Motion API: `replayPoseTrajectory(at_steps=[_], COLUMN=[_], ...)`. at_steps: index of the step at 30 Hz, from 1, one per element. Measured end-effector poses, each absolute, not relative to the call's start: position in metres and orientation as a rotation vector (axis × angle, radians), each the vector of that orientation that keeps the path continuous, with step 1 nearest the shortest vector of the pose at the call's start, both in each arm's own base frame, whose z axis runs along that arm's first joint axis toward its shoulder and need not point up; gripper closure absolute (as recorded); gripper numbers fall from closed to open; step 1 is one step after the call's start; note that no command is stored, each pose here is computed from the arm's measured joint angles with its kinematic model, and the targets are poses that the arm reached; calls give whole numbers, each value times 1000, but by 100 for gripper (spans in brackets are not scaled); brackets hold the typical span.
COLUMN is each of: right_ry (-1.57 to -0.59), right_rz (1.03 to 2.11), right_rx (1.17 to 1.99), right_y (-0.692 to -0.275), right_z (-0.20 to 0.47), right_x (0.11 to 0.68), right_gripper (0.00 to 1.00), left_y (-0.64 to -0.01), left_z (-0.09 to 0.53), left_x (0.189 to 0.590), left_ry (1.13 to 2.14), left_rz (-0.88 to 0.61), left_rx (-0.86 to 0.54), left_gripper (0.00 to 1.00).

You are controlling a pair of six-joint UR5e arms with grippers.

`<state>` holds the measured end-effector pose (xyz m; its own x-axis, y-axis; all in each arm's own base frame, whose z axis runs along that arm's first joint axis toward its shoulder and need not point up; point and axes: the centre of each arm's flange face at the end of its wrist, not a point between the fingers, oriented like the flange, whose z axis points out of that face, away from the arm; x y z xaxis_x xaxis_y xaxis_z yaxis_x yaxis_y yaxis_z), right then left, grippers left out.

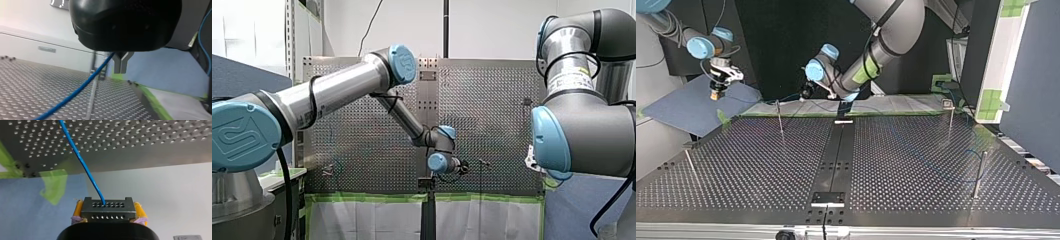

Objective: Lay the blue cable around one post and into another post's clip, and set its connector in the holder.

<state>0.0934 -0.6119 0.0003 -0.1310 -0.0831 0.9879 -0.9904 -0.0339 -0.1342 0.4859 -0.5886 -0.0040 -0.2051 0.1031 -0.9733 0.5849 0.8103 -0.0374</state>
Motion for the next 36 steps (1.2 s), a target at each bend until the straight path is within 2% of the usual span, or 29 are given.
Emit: replayPoseTrajectory(at_steps=[10, 23, 36], right_ry=[-1352, -1357, -1349], right_rz=[1305, 1309, 1317], right_rx=[1225, 1244, 1261], right_y=[-611, -602, -599], right_z=[7, 1, -2], right_x=[92, 100, 108], right_gripper=[100, 100, 100], left_y=[-588, -587, -576], left_z=[25, 19, 5], left_x=[487, 480, 478], left_ry=[1719, 1726, 1735], left_rz=[-484, -492, -534], left_rx=[522, 526, 459], left_gripper=[98, 98, 98])
